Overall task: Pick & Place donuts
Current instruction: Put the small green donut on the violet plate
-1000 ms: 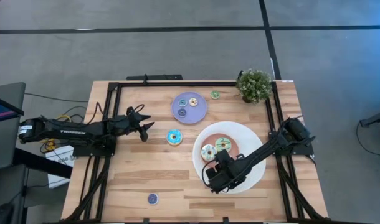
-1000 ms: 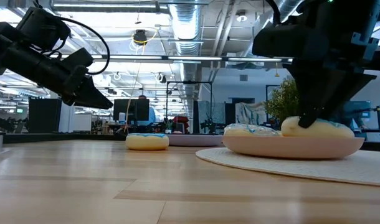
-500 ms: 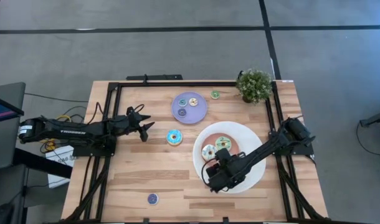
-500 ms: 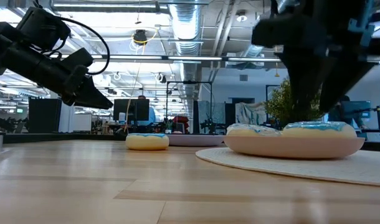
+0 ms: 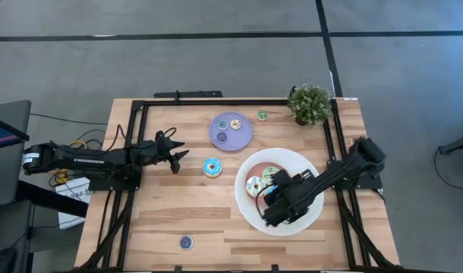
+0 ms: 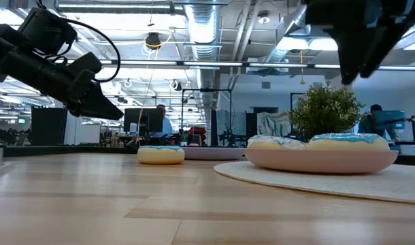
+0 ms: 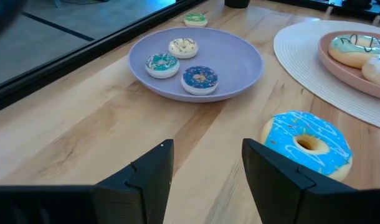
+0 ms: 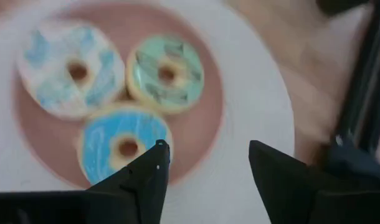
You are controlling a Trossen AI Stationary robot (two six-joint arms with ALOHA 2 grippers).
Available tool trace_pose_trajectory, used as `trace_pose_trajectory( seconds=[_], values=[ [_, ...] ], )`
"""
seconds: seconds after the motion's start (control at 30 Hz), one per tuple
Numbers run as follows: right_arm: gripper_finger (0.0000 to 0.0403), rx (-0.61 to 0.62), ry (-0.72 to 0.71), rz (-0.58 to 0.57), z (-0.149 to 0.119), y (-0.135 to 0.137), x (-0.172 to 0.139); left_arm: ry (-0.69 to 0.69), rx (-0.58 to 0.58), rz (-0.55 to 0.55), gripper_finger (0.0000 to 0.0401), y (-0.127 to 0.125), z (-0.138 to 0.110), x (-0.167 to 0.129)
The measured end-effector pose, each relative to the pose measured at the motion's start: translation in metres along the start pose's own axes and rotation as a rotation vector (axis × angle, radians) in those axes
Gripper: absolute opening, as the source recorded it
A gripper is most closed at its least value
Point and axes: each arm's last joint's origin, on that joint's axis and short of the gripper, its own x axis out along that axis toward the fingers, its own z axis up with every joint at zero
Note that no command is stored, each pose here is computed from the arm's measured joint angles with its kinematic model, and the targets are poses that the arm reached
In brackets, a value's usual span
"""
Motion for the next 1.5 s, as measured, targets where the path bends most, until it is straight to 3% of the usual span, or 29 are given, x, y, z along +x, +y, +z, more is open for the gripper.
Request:
trace_pose_trajectory(
  seconds=[0.23, 0.43, 0.6, 0.8, 0.93, 1.07, 1.27, 1.5],
  values=[
    [0.0167, 0.113, -0.073, 0.075, -0.001, -0.062, 0.017, -0.037, -0.045, -0.011, 0.0183, -0.001, 0.004, 0.0],
    [0.0136, 0.161, -0.169, 0.351, -0.007, -0.1, 0.055, -0.035, -0.03, 0.005, 0.0183, 0.0, 0.003, 0.0],
    [0.0121, 0.065, -0.326, 0.539, -0.007, -0.119, 0.09, -0.012, 0.013, 0.041, 0.0183, 0.001, 0.001, 0.0],
    [0.0118, -0.079, -0.614, 0.638, 0.005, -0.135, 0.118, -0.018, 0.082, 0.043, 0.0183, 0.001, 0.002, 0.0],
    [0.0118, -0.12, -0.719, 0.7, 0.014, -0.146, 0.134, -0.021, 0.082, 0.042, 0.0183, 0.001, 0.002, 0.0],
    [0.0118, -0.1, -0.742, 0.714, 0.02, -0.157, 0.153, -0.04, 0.074, 0.038, 0.0183, 0.001, 0.004, 0.0],
    [0.0118, -0.016, -0.736, 0.64, 0.021, -0.168, 0.177, -0.126, 0.058, 0.026, 0.0183, -0.001, 0.014, -0.001],
    [0.0118, 0.003, -0.759, 0.612, 0.014, -0.171, 0.194, -0.203, 0.111, -0.004, 0.0183, -0.01, 0.052, 0.003]
  ],
)
